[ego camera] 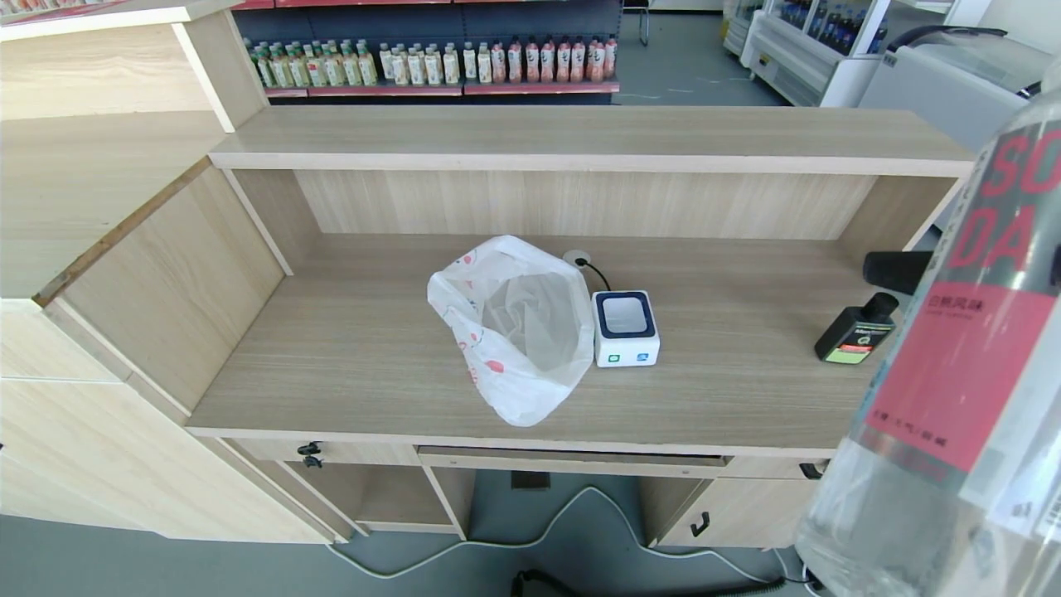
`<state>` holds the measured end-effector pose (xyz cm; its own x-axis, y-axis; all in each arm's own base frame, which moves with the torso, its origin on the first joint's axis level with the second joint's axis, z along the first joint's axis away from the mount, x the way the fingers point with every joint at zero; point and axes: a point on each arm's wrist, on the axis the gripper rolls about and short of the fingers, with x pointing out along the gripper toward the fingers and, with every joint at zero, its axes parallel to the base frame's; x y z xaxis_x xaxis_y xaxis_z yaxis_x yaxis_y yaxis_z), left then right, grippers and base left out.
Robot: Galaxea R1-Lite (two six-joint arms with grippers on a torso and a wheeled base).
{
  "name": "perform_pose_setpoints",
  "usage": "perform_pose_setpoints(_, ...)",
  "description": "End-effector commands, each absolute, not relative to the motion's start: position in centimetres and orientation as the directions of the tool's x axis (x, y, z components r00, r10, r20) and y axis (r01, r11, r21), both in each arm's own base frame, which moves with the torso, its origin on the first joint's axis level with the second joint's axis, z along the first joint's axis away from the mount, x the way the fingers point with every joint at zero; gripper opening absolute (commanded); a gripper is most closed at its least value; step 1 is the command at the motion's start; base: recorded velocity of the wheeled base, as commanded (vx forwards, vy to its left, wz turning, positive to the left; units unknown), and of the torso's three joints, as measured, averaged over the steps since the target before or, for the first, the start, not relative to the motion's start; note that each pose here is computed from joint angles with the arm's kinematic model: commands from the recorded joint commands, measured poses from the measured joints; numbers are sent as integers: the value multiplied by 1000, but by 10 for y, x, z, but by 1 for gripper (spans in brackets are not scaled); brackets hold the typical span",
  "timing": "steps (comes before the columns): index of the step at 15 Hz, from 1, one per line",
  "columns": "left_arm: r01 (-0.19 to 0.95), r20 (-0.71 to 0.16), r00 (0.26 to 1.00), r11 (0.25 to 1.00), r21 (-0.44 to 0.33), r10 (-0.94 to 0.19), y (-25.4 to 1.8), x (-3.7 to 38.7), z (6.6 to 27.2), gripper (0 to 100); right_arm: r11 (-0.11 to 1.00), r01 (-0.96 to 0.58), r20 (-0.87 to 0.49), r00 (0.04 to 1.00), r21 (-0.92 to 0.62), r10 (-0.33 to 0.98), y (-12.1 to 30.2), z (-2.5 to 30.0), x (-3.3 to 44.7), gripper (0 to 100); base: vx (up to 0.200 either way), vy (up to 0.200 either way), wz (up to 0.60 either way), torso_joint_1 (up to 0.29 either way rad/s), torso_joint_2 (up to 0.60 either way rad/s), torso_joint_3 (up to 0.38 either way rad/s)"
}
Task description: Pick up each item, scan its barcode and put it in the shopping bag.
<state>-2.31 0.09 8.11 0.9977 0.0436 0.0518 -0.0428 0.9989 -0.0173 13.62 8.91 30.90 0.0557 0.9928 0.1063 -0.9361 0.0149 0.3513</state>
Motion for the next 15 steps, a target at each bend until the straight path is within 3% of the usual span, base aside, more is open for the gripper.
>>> perform_pose_setpoints(1, -44, 52, 998, 999, -18, 44, 1, -23, 81, 100, -5, -934, 102, 34, 358, 994, 94, 308, 137, 0, 0, 0, 0, 0, 0, 0)
perform_pose_setpoints(15, -44, 54, 998, 999, -18, 44, 1, -23, 81, 100, -26, -935, 107, 13, 355, 994, 96, 310, 130, 0, 0, 0, 0, 0, 0, 0)
